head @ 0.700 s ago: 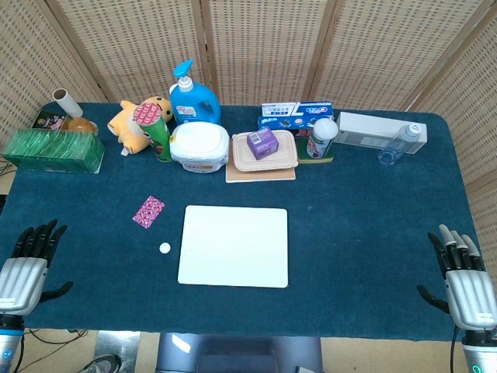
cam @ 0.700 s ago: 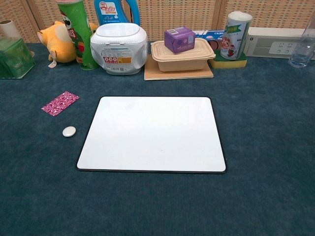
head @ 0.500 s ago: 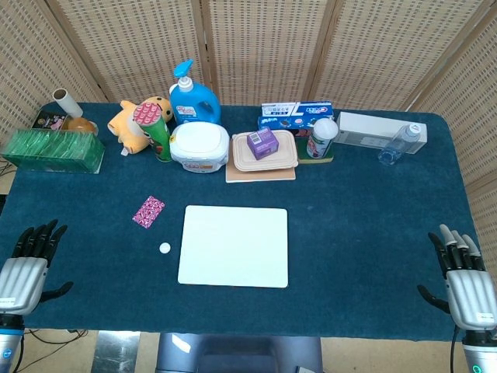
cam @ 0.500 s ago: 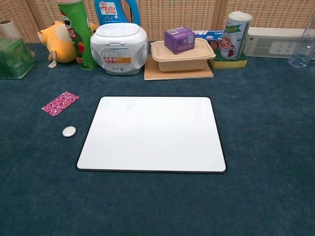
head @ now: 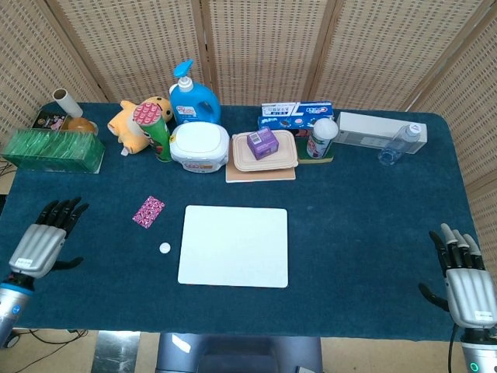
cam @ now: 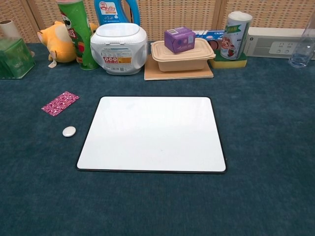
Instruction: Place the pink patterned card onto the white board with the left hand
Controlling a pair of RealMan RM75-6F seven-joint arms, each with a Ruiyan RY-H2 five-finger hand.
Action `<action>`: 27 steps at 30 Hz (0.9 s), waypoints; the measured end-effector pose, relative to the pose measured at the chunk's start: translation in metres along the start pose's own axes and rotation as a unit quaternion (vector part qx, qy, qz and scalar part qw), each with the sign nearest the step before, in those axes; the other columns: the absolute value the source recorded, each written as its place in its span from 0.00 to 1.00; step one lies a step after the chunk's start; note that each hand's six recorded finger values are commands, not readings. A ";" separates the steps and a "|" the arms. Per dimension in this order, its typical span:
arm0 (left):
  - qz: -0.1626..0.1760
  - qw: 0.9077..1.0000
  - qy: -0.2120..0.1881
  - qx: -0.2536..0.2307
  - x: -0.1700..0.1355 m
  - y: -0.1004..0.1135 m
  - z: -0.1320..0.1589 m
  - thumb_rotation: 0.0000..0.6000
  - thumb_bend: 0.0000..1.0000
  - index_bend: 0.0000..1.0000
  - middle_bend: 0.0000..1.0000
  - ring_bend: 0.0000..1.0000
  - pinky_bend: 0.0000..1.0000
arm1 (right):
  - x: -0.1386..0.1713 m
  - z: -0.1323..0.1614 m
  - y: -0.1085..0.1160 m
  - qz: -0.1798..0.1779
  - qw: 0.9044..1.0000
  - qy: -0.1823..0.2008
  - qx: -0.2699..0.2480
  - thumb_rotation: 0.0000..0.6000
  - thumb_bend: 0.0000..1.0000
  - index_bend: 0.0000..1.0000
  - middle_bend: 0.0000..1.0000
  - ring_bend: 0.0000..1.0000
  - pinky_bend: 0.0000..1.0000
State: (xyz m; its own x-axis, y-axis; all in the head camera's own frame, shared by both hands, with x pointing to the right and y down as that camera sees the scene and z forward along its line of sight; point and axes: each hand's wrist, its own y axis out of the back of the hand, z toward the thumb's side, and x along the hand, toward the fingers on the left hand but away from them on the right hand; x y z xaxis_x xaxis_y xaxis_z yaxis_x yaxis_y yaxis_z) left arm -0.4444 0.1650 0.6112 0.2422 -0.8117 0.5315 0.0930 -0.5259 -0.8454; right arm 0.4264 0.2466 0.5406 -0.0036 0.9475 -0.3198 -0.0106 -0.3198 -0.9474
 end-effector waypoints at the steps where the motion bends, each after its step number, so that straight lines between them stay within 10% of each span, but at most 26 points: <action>1: -0.004 1.000 -0.009 0.011 0.011 0.000 -0.002 1.00 0.07 0.00 0.00 0.00 0.00 | 0.000 0.000 0.000 -0.002 1.000 -0.001 0.003 1.00 0.21 0.03 0.00 0.00 0.00; 12: -0.079 0.993 -0.064 0.056 0.102 -0.011 0.032 1.00 0.09 0.00 0.00 0.00 0.00 | -0.007 -0.005 -0.004 -0.009 0.999 -0.024 0.027 1.00 0.21 0.03 0.00 0.00 0.00; 27: -0.150 0.983 -0.077 0.066 0.148 -0.027 0.063 1.00 0.09 0.00 0.00 0.00 0.00 | -0.019 -0.015 -0.004 -0.018 0.998 -0.046 0.033 1.00 0.21 0.03 0.00 0.00 0.00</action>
State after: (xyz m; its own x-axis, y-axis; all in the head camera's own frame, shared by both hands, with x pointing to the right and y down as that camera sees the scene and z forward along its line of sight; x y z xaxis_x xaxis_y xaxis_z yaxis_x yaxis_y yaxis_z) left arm -0.3502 0.0754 0.7098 0.3271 -0.5716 0.7525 0.3042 -0.6902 -0.6565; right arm 0.4416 0.2302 0.5507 -0.0929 0.9555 -0.2800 -0.0786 -0.2874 -0.9546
